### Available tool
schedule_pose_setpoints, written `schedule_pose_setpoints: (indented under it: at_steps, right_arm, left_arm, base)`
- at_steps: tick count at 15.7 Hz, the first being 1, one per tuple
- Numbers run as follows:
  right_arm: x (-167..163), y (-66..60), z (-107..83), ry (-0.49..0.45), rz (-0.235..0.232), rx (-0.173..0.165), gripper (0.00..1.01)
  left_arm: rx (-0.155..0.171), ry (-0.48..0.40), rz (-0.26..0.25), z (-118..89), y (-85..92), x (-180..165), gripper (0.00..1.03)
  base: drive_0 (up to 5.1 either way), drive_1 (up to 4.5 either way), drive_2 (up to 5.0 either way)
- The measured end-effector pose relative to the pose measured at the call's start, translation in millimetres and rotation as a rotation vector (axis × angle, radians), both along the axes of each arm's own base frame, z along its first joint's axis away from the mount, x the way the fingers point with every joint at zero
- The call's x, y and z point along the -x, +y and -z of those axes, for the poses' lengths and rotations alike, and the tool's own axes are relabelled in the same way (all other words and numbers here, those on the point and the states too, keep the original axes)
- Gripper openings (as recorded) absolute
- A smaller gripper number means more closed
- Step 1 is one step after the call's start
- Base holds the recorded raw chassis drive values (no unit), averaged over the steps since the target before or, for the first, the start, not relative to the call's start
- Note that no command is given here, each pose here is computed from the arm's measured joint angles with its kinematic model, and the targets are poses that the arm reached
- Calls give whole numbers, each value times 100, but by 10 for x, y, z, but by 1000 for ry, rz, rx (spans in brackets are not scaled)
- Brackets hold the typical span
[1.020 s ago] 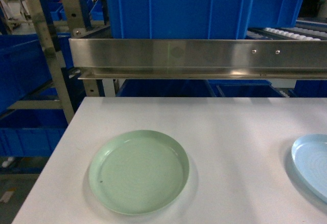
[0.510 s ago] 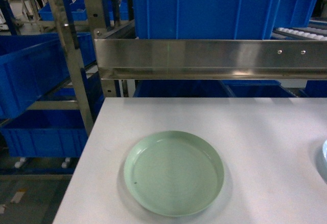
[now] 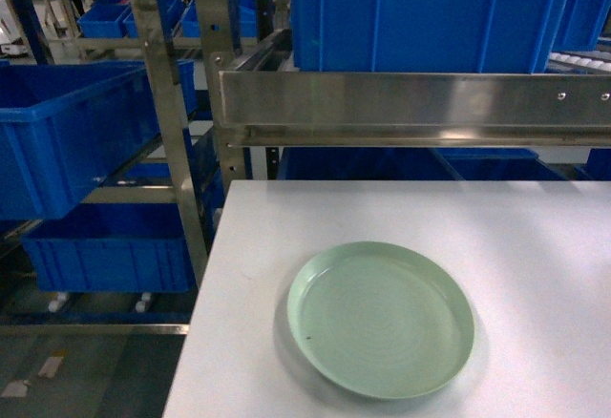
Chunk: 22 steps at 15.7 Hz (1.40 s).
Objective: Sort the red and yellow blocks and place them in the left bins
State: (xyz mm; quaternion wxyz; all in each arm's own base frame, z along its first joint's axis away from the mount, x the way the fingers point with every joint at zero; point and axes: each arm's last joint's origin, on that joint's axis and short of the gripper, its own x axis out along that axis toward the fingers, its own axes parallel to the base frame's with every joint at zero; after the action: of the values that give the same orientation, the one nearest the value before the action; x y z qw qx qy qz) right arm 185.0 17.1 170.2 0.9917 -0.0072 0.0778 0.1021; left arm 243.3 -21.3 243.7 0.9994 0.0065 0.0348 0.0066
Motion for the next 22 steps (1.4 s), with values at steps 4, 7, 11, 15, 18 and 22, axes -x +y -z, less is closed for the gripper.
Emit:
schedule_pose_setpoints:
  at_steps: [4, 7, 11, 15, 18, 22]
  right_arm:
    - [0, 0, -10, -9, 0, -1, 28]
    - [0, 0, -4, -4, 0, 0, 28]
    - [1, 0, -5, -5, 1, 0, 28]
    - [1, 1, -6, -6, -1, 0, 28]
    - [1, 0, -5, -5, -1, -1, 28]
    - [1, 0, -6, -6, 0, 0, 28]
  left_arm:
    - [1, -3, -2, -3, 1, 0, 27]
    - [0, -5, -1, -4, 0, 0, 27]
    - [1, -6, 5, -6, -6, 0, 27]
    - [1, -4, 4, -4, -5, 0, 27]
    - [0, -2, -1, -1, 2, 0, 27]
    - [0, -7, -6, -8, 9, 0, 27]
  base:
    - [-466, 112, 378]
    - [-464, 119, 380]
    - [-466, 120, 376]
    - [-470, 113, 374]
    - [-472, 111, 372]
    - [-478, 106, 365]
